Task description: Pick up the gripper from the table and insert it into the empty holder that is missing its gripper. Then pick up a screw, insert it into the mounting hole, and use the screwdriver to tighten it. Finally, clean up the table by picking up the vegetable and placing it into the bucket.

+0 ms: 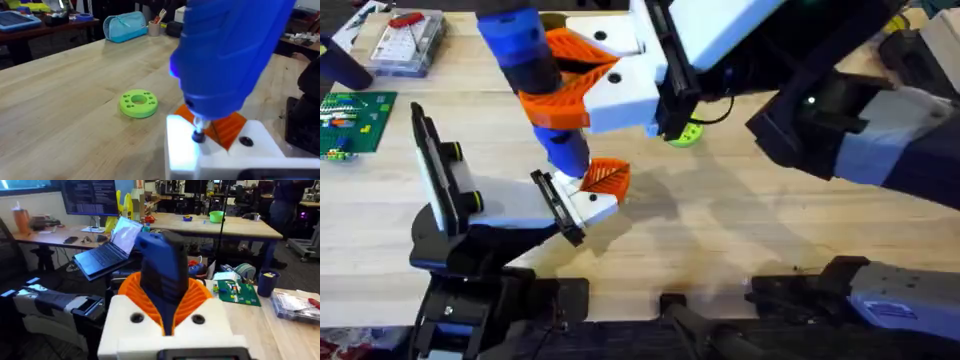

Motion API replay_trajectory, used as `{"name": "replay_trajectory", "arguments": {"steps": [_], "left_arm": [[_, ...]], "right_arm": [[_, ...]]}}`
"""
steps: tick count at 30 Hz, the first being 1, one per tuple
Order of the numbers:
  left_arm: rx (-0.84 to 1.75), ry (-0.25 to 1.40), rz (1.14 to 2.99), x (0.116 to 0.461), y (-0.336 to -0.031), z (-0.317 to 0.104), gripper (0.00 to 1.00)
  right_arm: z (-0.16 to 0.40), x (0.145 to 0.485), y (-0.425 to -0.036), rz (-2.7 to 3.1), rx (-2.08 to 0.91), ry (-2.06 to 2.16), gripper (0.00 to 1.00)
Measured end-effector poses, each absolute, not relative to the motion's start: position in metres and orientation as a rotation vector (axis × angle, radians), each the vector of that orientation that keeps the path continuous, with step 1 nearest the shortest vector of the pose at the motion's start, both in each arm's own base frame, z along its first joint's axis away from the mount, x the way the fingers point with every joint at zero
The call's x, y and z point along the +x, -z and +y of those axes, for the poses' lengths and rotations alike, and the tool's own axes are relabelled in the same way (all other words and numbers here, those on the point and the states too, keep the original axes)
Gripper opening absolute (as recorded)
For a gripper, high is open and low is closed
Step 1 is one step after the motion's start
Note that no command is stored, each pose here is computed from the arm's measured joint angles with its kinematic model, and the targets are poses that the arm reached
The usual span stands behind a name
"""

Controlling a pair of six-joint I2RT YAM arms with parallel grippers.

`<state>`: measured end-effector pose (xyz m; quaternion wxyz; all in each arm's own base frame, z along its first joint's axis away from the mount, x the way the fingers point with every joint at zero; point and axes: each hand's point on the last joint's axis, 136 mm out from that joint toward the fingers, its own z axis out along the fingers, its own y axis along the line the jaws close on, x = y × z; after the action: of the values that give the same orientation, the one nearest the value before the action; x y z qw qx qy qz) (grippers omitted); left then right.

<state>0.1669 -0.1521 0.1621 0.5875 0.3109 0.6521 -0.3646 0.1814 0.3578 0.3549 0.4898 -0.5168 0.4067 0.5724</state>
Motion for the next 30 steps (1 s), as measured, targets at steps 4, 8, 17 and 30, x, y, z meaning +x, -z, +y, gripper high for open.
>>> {"name": "replay_trajectory", "arguments": {"steps": [4, 8, 17, 30], "left_arm": [[0.724, 0.85, 1.52, 0.1669, -0.1621, -0.1521, 0.013], [0.724, 0.85, 1.52, 0.1669, -0.162, -0.1521, 0.013], [0.724, 0.85, 1.52, 0.1668, -0.162, -0.1522, 0.013], [0.725, 0.85, 1.52, 0.1668, -0.162, -0.1522, 0.013]], "right_arm": [[0.3578, 0.1814, -0.3549, 0.988, -1.255, -1.39, 0.047], [0.3582, 0.1819, -0.3528, 1.002, -1.256, -1.394, 0.046], [0.3585, 0.1828, -0.3517, 1.01, -1.254, -1.393, 0.046], [0.3586, 0.1829, -0.351, 1.014, -1.254, -1.394, 0.046]]}}
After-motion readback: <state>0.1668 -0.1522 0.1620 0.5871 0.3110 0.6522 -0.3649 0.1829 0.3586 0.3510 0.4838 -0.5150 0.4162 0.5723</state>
